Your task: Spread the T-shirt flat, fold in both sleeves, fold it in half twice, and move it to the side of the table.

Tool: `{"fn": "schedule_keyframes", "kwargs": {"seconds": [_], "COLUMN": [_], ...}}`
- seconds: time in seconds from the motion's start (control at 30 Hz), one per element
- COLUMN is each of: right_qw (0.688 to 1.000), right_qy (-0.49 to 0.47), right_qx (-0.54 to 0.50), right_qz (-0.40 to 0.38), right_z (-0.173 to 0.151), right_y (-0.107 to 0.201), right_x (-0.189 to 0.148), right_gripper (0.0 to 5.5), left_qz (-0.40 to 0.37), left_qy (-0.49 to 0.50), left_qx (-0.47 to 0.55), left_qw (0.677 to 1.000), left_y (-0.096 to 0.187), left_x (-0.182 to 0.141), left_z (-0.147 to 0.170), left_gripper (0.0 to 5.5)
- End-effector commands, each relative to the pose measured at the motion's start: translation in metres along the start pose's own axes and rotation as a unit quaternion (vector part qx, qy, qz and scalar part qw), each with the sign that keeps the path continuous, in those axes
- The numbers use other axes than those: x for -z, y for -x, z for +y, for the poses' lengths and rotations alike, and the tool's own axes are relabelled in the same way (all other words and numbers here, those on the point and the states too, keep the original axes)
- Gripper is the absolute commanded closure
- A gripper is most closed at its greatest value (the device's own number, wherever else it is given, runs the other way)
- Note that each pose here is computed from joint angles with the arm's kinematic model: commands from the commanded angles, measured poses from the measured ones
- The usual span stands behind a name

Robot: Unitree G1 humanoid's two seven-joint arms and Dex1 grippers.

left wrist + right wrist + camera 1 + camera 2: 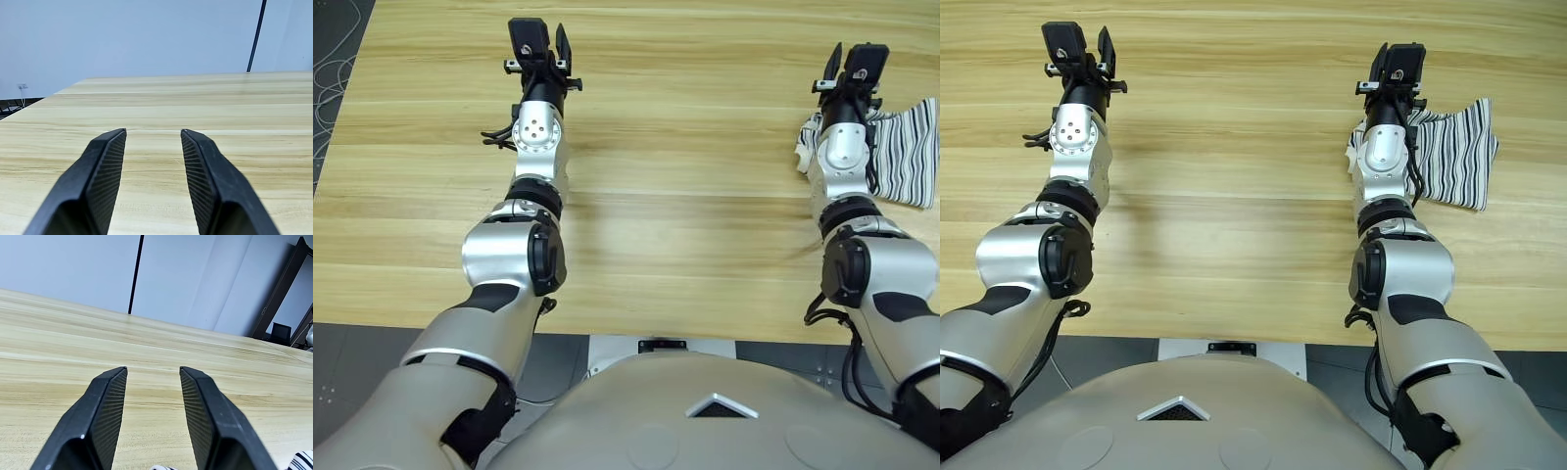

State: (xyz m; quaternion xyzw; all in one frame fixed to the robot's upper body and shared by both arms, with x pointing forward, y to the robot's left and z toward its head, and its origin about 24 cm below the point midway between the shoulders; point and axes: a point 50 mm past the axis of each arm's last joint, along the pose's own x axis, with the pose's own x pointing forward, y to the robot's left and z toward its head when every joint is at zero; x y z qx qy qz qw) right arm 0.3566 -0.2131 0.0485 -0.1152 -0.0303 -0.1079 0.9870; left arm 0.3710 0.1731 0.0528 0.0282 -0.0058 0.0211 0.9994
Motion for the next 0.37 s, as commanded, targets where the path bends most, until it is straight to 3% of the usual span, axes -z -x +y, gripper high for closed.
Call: {"fn": "schedule_keyframes", "kwargs": {"seconds": [0.03,0.37], "right_qw": [1.0,1.0], "right_qy": [0.003,0.0], "right_qx": [0.005,0.01], "right_qz": [0.006,0.007], "right_z": [-0.0042,-0.0094], "right_y": [-0.0002,0.0019], "right_x": [0.0017,0.0048], "right_gripper": [3.51,3.51], "left_qz": [0.001,0.001], "left_qy": [-0.003,-0.002], "left_qx": [0.011,0.016], "left_qw": [1.0,1.0], "left_y": [-0.0037,-0.0029], "left_x": [-0.0046,-0.0035], "left_z": [-0.0038,-0.008], "left_gripper": [3.43,3.43]}}
